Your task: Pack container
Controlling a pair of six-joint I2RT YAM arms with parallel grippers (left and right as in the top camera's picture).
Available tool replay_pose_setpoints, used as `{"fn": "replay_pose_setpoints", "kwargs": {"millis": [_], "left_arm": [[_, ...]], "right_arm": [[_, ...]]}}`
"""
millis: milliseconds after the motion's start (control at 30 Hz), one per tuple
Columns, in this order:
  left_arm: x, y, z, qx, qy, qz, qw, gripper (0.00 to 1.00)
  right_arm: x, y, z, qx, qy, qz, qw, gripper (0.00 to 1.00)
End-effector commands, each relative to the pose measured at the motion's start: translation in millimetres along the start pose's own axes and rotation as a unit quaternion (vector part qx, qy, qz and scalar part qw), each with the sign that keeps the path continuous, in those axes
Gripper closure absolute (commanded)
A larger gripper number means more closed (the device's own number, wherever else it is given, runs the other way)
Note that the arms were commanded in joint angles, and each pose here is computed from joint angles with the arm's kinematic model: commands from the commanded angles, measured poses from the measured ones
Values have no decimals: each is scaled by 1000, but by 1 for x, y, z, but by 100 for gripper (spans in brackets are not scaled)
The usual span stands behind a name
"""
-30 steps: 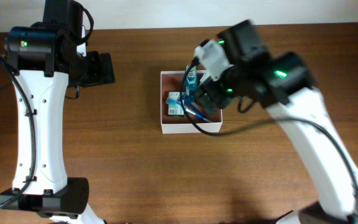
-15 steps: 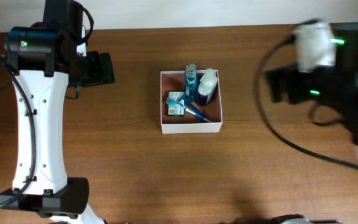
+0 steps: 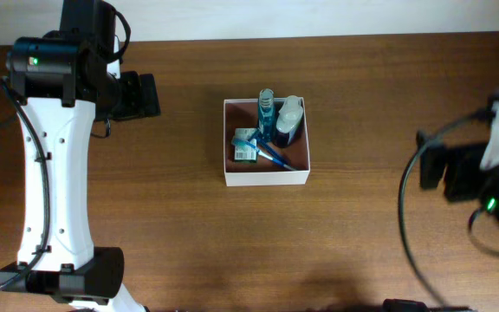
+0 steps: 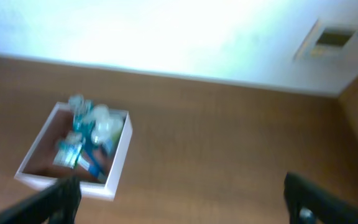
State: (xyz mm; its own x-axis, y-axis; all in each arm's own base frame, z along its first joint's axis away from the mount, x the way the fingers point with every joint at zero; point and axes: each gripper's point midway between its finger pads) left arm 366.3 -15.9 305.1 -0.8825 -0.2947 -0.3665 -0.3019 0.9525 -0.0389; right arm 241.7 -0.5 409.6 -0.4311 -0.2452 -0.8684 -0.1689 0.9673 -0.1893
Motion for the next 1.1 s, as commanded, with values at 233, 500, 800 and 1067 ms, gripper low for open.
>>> {"fn": "replay_pose_setpoints", "kwargs": {"millis": [233,500,800,1067], "left_arm": [[-2,1,-5,0,-9,5,1000,0],[-2,1,-5,0,-9,5,1000,1],[-1,1,-5,0,-9,5,1000,1],[-2,1,-5,0,-9,5,1000,1]], "right_arm": [[148,63,43,-53,-31,-18,998,1],[238,87,83,-63,-20,-17,998,1],[277,95,110,-66,-19,-17,998,1],[272,93,110,-60,-28,-19,998,1]]}}
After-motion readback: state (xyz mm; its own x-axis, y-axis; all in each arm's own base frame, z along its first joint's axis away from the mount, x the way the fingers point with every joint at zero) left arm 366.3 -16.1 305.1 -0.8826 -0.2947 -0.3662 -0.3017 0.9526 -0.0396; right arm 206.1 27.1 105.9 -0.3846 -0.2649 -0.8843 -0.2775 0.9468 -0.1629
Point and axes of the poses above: each gripper's point midway between its finger pads, its own z axis out along the fingers, its own y axis along the line the jaws close on, x = y × z, and after that the axes turned 8 degrees about -z, right-handed
